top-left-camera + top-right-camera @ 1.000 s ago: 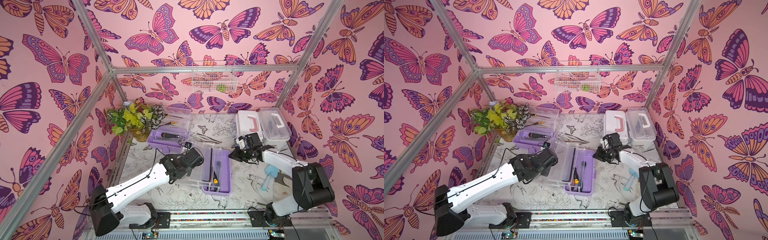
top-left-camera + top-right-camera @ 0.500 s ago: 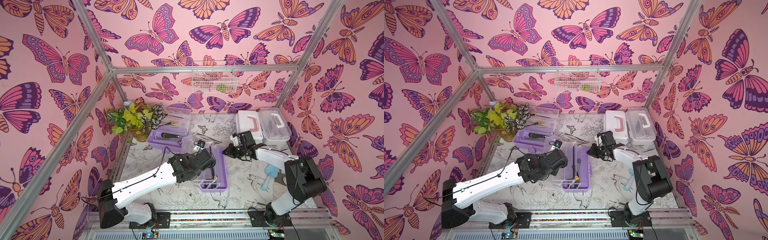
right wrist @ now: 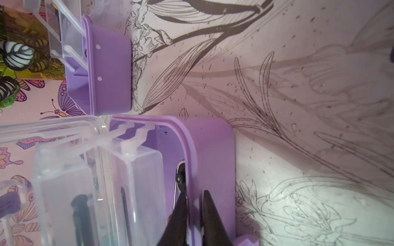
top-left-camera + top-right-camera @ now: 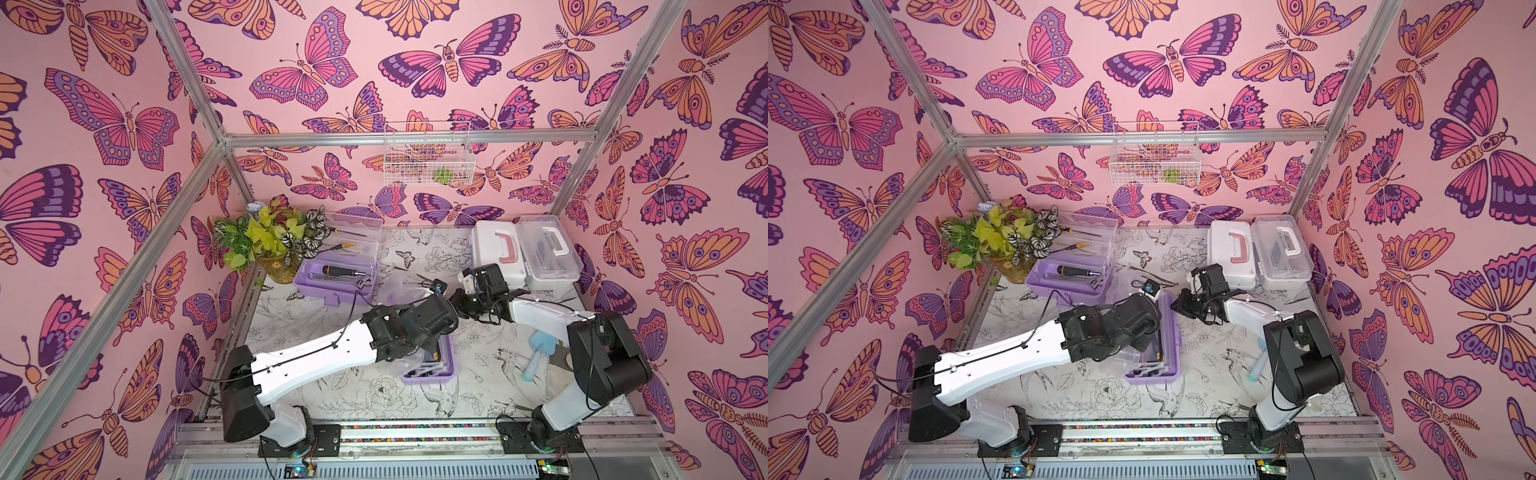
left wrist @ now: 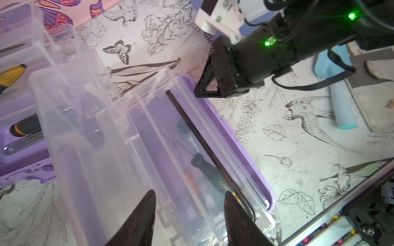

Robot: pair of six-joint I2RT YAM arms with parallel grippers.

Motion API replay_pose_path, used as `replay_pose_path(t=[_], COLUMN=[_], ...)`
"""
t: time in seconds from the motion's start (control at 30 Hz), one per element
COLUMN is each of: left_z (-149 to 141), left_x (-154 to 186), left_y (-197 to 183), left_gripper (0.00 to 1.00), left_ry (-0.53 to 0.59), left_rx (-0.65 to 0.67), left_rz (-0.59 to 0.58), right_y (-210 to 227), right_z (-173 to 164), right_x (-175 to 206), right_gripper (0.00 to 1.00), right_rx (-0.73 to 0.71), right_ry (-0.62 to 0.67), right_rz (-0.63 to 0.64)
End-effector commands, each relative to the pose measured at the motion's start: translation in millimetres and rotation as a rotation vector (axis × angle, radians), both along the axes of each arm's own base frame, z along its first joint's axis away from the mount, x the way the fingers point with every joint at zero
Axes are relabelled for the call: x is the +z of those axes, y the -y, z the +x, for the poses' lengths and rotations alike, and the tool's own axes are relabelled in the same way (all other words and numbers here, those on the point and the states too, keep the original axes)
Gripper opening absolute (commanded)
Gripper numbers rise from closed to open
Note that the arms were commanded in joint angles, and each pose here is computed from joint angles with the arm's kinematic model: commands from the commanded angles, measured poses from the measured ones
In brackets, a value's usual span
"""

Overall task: Close toolboxes
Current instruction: Close the toolbox lid.

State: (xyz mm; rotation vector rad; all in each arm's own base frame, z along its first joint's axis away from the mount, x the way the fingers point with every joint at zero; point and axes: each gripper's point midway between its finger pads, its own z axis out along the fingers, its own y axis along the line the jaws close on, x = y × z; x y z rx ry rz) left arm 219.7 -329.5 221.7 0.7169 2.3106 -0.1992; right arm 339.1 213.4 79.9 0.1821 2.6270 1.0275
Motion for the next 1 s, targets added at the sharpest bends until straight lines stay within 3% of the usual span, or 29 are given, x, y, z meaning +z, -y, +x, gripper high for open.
replay_pose_path(t=[0.0,0.1,0.33,0.5,0.77,0.97], left_z=[-9,-10,-11,-3,8,19], left_x=[-16,-9,16,19,-14,-45], left_y=[3,11,6,-19,-36,-35], left_gripper=[0.53,0.55,0.74,0.74,0.76,0.93], left_ry=[-0.057,-0.053,0.002,0.033,-0.057,-0.129], left_rx=[-0.057,-0.086,-0.097,-0.021,0.067,0.101], left_rz=[0.063,0.037,-0.015,-0.015,-0.039,-0.027], right_y=[3,5,6,4,5,8], right_z=[-9,-9,-10,-9,-10,-12], right_x=[4,3,2,3,2,14], right_gripper=[0.20,0.22,0.23,0.22,0.22,0.22], right_rx=[-0.002,-0.006,-0.008,-0.006,-0.008,-0.008], right_ry=[-0.011,-0.013,-0.017,-0.013,-0.020,0.011], right_rz=[-0.007,-0.011,-0.019,-0.007,-0.014,-0.020])
